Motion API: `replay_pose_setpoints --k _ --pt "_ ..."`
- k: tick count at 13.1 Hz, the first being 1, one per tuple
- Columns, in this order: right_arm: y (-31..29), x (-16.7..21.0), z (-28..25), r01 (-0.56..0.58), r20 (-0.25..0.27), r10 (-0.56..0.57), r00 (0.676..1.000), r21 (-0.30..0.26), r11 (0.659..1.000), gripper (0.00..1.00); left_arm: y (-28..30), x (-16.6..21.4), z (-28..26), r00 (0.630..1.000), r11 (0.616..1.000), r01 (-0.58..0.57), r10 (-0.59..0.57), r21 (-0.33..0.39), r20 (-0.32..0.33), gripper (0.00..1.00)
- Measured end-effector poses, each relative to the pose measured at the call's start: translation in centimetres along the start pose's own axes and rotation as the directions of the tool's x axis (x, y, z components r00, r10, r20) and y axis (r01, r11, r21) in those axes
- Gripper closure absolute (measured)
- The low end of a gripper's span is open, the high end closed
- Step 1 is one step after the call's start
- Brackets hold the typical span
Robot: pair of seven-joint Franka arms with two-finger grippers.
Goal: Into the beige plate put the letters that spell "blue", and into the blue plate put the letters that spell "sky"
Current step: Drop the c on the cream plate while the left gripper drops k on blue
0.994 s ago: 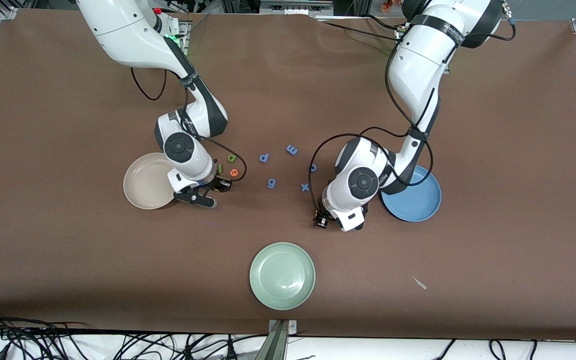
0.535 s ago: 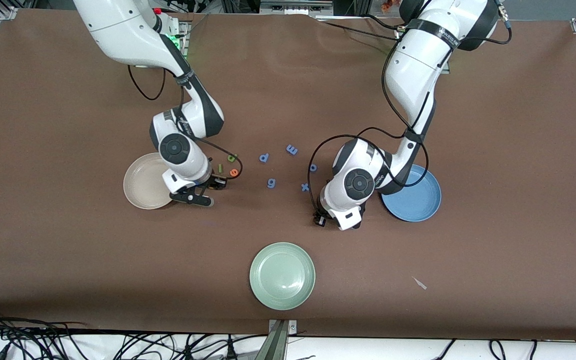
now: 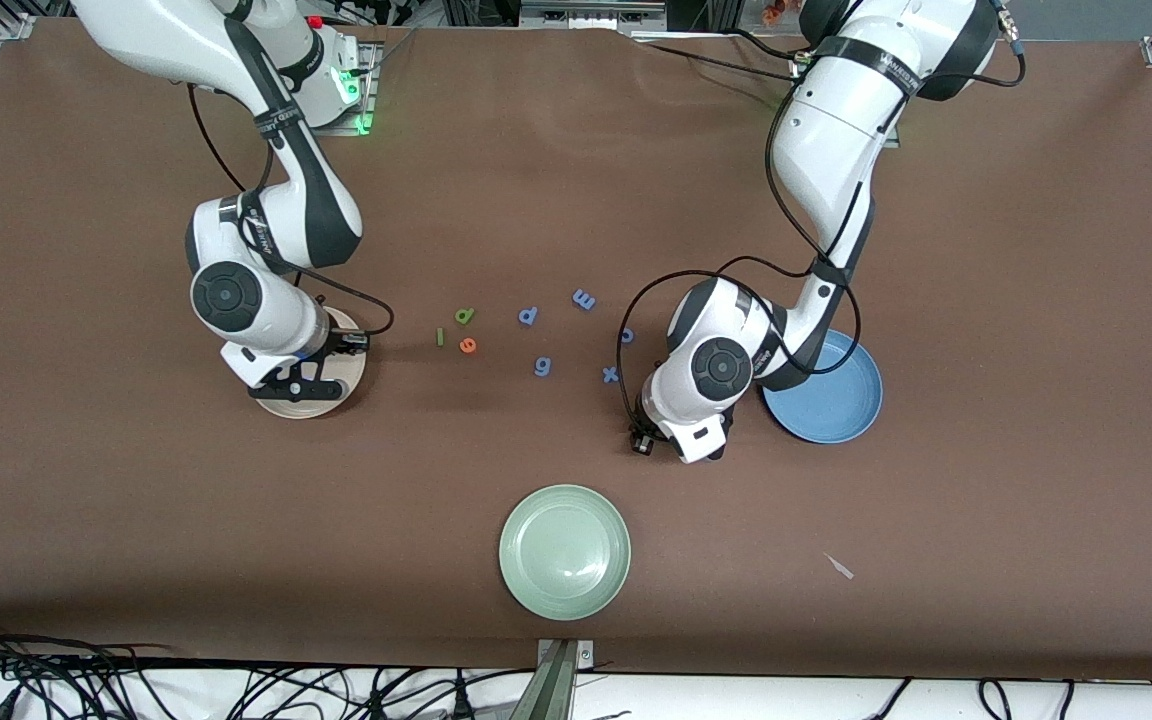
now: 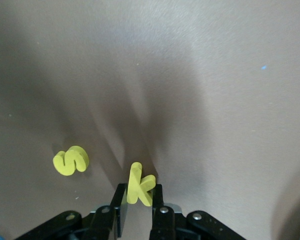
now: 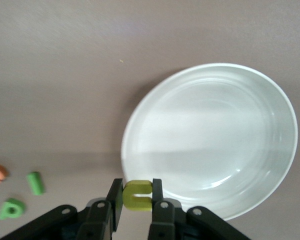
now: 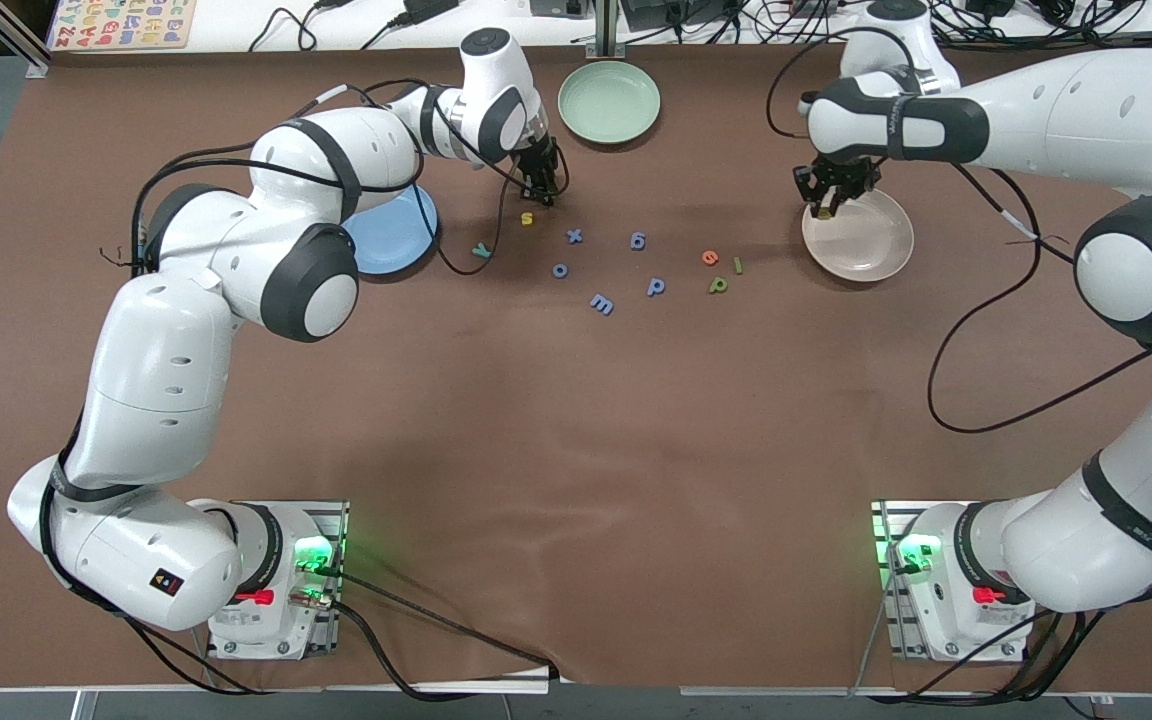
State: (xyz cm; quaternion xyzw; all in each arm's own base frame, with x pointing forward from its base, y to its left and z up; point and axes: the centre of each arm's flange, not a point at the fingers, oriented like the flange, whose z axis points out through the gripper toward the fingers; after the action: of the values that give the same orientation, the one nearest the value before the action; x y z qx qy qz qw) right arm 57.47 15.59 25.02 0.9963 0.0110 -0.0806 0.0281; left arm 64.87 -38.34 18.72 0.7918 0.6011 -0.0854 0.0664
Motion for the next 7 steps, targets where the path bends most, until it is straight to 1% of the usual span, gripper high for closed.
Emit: replay_pose_setpoints --k 1,3,4,5,6,7 --pt "1.0 -0.3 1.3 0.017 -0.007 -0.017 1.000 -0.002 1.000 0.73 0.0 0.1 -1.2 1.000 1.000 -0.017 0.018 0.016 -0.023 0.76" --pt "2.2 -1.0 3.1 0.033 -0.014 -0.033 0.999 -0.003 0.999 0.73 -0.1 0.9 -4.5 0.988 0.994 -0.083 0.091 0.069 -0.122 0.76" --pt "2.2 -1.0 3.2 0.033 -0.015 -0.033 0.999 -0.003 0.999 0.73 -0.2 1.4 -6.0 0.978 0.987 -0.127 0.141 0.100 -0.154 0.76" --pt "2.2 -1.0 2.9 0.034 -0.022 -0.034 0.999 -0.001 0.999 0.73 -0.4 1.9 -7.3 0.964 0.973 -0.187 0.208 0.136 -0.166 0.76" --pt "2.1 -0.9 2.5 0.035 -0.030 -0.035 0.999 0.001 0.999 0.73 -0.7 2.8 -8.2 0.943 0.947 -0.260 0.291 0.189 -0.162 0.76" --pt "1.9 -0.8 2.0 0.035 -0.040 -0.035 0.999 0.003 0.999 0.73 -1.0 4.0 -9.0 0.917 0.910 -0.335 0.374 0.245 -0.136 0.76"
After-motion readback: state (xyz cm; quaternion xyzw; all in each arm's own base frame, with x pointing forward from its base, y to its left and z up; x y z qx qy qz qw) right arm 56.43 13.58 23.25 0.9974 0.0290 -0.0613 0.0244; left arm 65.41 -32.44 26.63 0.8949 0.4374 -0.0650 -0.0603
